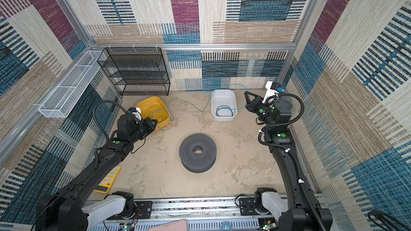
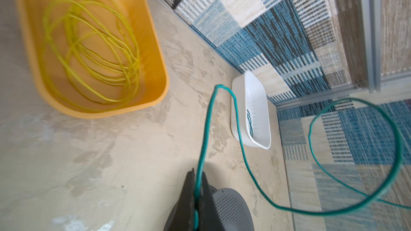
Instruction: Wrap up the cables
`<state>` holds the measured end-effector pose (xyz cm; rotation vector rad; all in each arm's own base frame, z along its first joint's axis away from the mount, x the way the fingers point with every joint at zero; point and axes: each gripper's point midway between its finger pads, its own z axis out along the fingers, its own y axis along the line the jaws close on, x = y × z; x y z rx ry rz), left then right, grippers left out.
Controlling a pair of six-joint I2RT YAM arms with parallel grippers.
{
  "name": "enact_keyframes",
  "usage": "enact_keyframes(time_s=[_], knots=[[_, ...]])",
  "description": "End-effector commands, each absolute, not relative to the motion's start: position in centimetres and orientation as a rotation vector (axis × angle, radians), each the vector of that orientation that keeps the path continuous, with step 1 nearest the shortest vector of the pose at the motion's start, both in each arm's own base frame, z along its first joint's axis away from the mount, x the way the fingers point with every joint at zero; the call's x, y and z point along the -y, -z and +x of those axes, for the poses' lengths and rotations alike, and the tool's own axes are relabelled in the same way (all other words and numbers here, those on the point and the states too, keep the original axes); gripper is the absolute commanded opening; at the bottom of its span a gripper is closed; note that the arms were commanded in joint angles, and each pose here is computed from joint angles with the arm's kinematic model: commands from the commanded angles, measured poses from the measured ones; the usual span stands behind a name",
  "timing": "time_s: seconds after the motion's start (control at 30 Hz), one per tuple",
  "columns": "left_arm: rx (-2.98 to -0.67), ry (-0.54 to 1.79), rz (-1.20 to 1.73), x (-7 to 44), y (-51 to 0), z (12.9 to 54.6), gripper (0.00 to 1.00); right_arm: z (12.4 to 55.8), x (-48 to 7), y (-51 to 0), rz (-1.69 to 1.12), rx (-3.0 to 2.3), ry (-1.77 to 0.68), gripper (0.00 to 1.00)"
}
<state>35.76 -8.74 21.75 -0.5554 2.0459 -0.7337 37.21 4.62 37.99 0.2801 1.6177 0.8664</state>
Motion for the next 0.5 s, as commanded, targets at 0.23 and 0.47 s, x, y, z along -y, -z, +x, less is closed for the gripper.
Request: enact_keyframes(time_s=[0.23,0.47], knots=[[-1.928,0.512,-0.81,0.6,-23.2,32.3,0.0,38.3,3.7,-35.0,0.539,-1.591,-0.751,0.0],[-1.923,0.515,-0.845,-0.9,-23.4,31.6,0.0,37.9,6.4,-33.5,0.617,-1.585,-0.7,0.0]])
